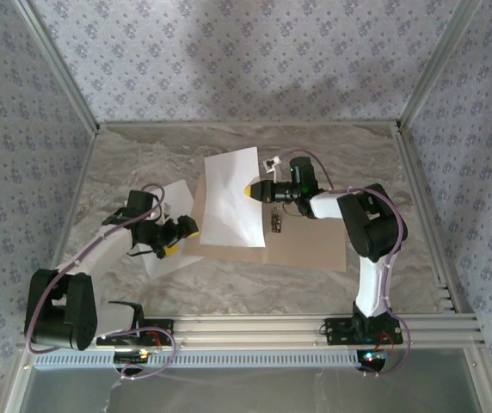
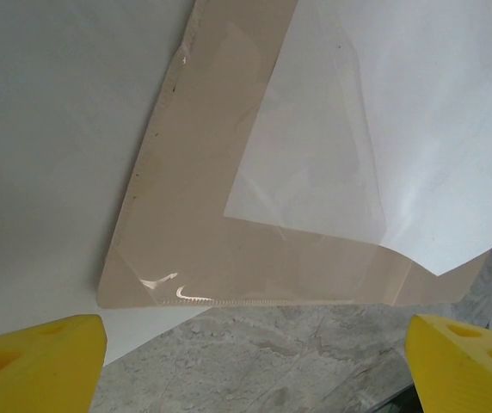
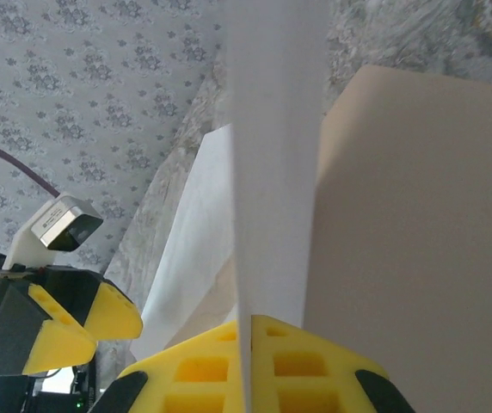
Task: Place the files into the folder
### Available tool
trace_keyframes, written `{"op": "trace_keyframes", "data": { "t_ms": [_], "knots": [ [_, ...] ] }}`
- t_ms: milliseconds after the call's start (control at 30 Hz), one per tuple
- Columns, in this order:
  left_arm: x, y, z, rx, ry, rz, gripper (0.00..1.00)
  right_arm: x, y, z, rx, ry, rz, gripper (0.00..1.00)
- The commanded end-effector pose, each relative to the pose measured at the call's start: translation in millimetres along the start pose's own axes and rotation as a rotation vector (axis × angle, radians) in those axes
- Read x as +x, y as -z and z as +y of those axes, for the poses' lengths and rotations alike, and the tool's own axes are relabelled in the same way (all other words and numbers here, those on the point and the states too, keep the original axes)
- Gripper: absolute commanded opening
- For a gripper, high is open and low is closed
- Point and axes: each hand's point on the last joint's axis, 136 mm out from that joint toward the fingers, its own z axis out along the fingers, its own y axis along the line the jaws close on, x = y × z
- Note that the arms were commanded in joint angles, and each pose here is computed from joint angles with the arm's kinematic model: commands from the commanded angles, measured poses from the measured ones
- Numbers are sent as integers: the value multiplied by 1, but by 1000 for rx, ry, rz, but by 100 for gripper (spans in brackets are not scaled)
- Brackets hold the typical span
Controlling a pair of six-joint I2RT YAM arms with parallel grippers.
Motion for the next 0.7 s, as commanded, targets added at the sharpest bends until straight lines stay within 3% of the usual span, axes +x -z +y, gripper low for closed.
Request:
{"op": "trace_keyframes", "data": {
  "t_ms": [0,400,567,667],
  "knots": [
    [4,3,1,6,-6,14,90,7,-7,2,-23,-4,4,0],
    [4,1,2,7,-3,14,90,30,-9,-13,45,-28,47,1],
    [5,1,3,7,-2,15,90,40,-2,-34,198,-16,117,15],
    [5,0,4,6,0,15,90,38,-3,-34,206,-5,136,26]
  ]
}}
